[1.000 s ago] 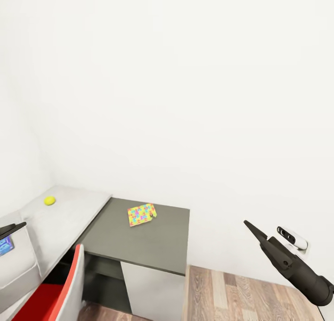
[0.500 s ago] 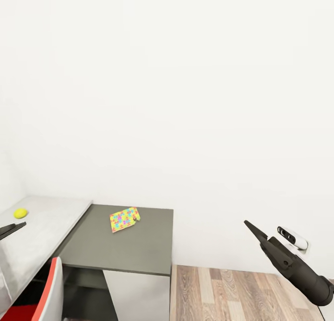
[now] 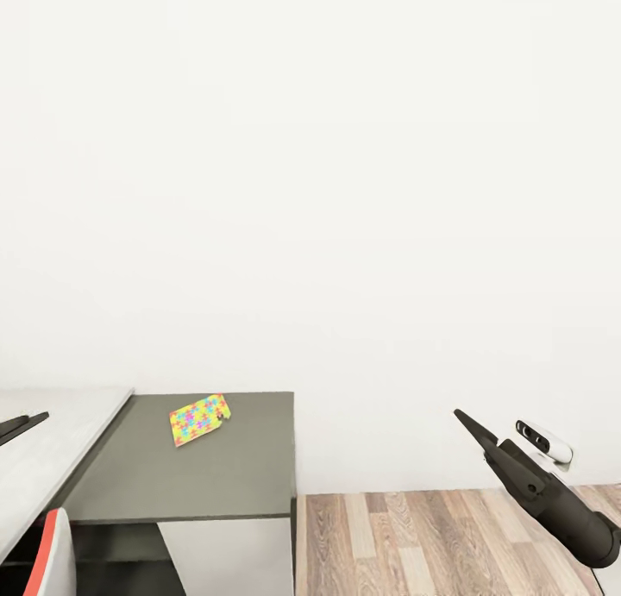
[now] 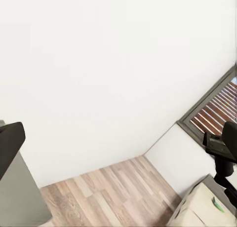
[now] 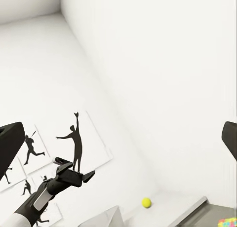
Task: Put all the toys in the child's room - the three board games (two on the bed and one on the table), the two jigsaw puzzles on the table, and the tennis ball on the table - inside the toy box on the table in the child's room.
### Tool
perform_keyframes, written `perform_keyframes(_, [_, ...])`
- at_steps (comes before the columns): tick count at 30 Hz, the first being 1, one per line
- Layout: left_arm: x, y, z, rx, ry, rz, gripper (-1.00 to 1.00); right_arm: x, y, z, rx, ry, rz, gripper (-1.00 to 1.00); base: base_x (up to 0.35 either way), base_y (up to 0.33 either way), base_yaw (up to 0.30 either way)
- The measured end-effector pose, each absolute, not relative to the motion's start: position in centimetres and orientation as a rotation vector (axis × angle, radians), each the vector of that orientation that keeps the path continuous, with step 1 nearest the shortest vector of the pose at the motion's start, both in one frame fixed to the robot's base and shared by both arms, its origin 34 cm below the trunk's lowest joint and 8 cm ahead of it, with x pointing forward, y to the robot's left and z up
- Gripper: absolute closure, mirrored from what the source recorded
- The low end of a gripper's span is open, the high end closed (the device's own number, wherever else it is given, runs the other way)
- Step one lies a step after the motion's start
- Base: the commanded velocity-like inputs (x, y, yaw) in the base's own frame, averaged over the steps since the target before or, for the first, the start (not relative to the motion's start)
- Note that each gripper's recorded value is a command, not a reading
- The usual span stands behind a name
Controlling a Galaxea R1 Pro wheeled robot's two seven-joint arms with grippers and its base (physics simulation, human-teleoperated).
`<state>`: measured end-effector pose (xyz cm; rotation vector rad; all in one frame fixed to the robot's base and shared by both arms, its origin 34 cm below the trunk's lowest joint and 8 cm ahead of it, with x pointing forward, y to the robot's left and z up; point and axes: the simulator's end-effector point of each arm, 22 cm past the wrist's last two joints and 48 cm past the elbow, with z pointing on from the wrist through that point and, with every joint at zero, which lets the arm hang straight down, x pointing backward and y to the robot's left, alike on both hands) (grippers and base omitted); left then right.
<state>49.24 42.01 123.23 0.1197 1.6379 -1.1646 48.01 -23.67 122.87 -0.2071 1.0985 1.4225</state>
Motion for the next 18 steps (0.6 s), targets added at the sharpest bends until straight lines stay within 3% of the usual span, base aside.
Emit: perform_keyframes(18, [48.88, 42.02, 123.8, 0.128, 1.625, -1.161, -1.0, 47.69, -23.69, 123.42, -0.216, 1.086, 1.418, -1.0, 0.0, 0.0, -0.257])
